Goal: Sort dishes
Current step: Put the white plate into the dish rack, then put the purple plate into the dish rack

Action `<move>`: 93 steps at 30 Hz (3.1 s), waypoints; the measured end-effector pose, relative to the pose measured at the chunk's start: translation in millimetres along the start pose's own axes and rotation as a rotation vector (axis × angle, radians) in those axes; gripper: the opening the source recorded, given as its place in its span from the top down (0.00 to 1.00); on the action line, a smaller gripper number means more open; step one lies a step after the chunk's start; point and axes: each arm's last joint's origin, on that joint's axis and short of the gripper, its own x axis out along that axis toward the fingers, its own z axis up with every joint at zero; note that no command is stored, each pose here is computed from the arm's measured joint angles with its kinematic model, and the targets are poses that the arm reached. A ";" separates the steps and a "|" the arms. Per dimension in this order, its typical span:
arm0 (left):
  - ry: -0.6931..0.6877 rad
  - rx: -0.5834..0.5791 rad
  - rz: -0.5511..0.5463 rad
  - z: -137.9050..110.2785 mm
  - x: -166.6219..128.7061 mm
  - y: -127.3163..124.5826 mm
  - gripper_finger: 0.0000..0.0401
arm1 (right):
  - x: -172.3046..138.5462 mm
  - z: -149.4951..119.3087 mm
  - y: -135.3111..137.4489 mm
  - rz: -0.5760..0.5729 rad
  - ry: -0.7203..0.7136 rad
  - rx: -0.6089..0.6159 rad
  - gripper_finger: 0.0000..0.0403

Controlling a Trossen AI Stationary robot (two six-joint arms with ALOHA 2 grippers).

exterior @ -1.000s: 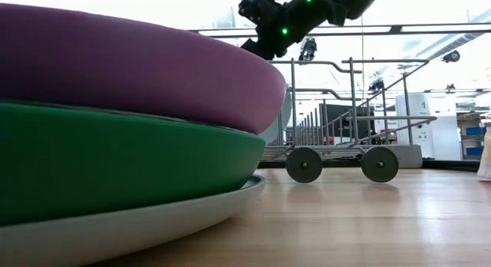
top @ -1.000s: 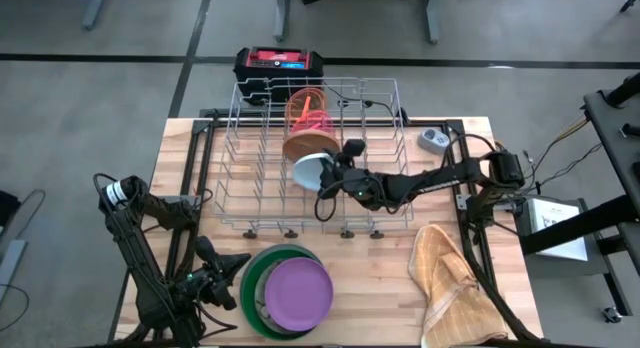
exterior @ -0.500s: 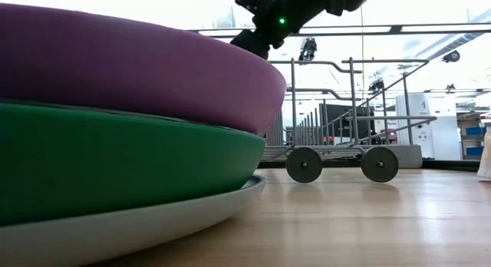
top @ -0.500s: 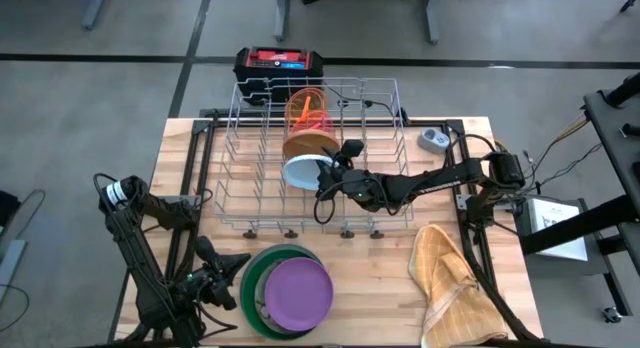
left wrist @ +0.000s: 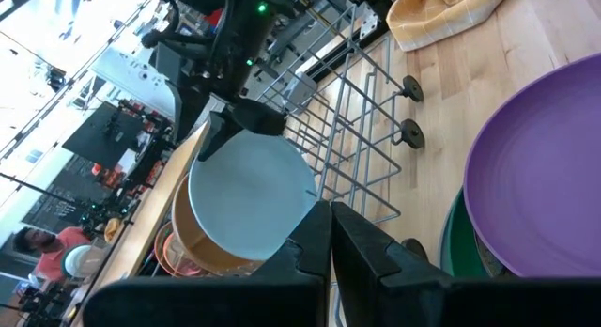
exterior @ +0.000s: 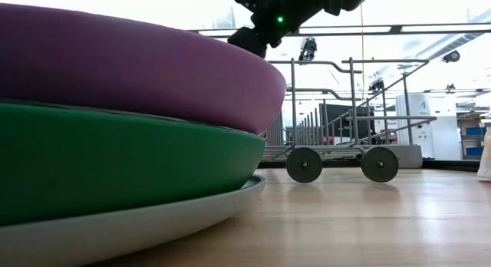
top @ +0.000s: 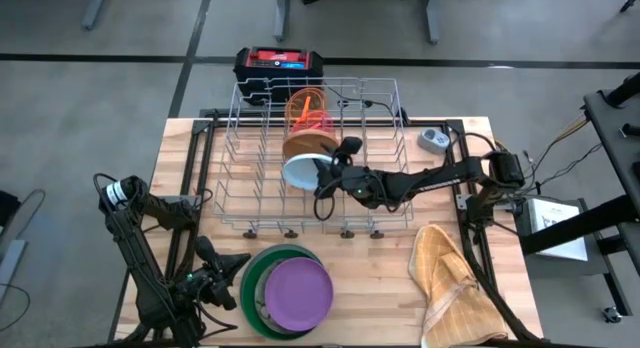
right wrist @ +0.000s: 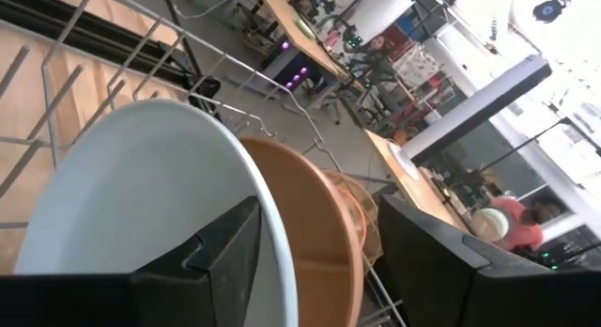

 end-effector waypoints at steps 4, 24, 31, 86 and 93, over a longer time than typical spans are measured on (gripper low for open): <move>0.000 0.000 0.000 0.0 0.0 0.0 1.00 | 4.7 -4.1 -1.4 0.049 -0.002 0.020 0.44; 0.000 -0.004 0.000 0.0 0.0 -0.1 1.00 | 14.3 -0.3 -13.8 0.078 0.031 0.111 0.26; 0.000 -0.006 0.000 0.0 0.0 -0.1 1.00 | 14.3 -1.0 -13.9 0.105 0.067 0.107 0.23; 0.306 -0.213 -0.540 31.1 42.7 -38.9 1.00 | -195.1 -1.9 77.0 0.771 0.538 0.965 0.28; 0.235 -0.289 -0.590 10.0 46.0 -69.5 1.00 | -188.0 -22.0 105.8 0.771 0.604 1.036 0.29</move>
